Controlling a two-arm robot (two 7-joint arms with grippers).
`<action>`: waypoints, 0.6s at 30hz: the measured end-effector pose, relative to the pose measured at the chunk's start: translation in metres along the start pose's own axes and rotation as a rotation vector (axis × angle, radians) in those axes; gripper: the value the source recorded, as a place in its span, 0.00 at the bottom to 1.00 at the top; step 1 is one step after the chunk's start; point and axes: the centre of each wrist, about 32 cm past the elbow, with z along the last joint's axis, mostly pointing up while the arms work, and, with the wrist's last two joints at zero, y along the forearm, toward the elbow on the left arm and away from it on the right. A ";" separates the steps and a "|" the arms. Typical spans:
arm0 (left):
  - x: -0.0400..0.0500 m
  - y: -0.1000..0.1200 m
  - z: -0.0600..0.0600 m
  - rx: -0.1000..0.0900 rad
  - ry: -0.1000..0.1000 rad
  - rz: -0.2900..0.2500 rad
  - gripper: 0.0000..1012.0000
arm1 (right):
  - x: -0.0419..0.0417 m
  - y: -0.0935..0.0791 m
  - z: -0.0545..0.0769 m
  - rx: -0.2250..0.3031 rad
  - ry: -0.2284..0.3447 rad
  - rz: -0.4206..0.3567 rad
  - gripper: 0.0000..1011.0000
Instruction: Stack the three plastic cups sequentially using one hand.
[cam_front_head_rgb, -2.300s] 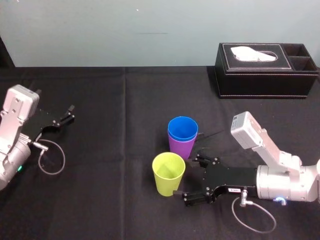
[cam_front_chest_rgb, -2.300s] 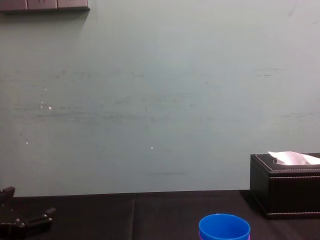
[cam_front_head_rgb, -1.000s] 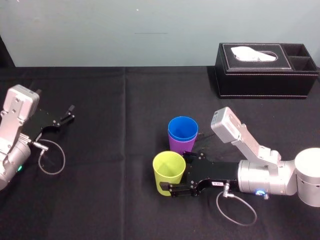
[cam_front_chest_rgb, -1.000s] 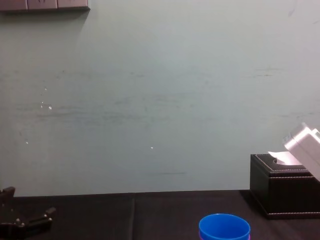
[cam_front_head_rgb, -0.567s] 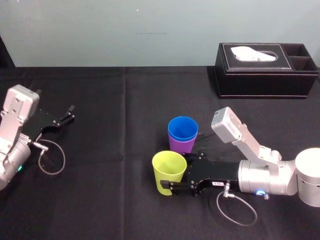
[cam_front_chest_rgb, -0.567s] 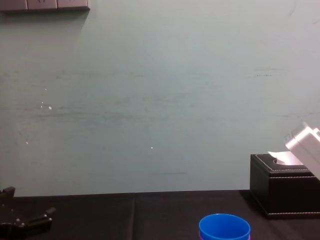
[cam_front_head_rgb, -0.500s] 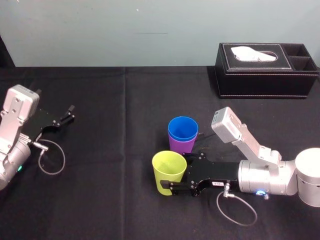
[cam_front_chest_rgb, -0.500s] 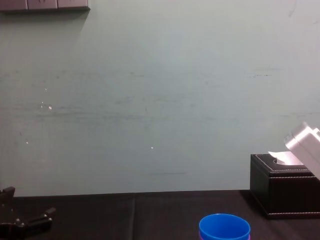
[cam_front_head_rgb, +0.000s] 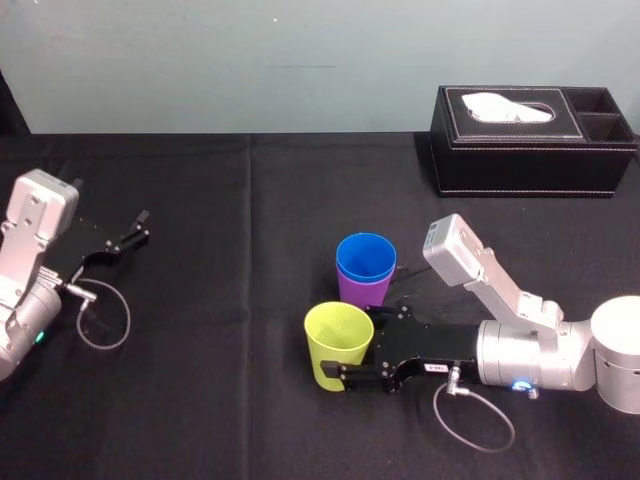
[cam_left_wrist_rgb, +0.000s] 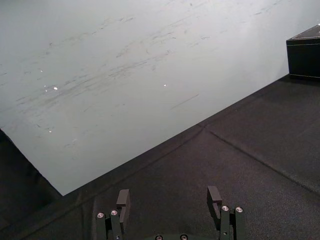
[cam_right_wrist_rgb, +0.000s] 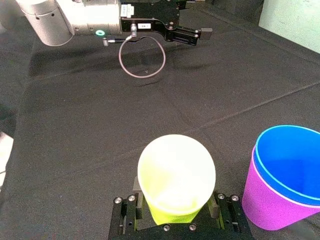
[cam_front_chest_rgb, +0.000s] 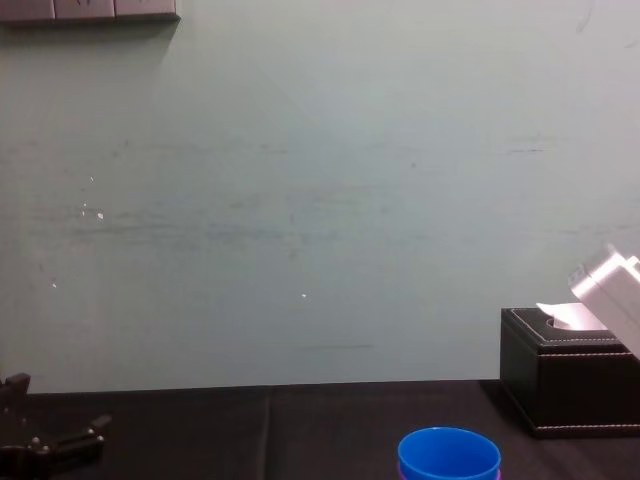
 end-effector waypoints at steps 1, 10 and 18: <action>0.0000 0.000 0.000 0.000 0.000 0.000 1.00 | 0.0000 0.000 0.000 0.000 0.000 0.000 0.71; 0.0000 0.000 0.000 0.000 0.000 0.000 1.00 | -0.0014 -0.009 0.012 0.024 0.002 0.033 0.72; 0.0000 0.000 0.000 0.000 0.000 0.000 1.00 | -0.0040 -0.025 0.031 0.049 -0.009 0.045 0.71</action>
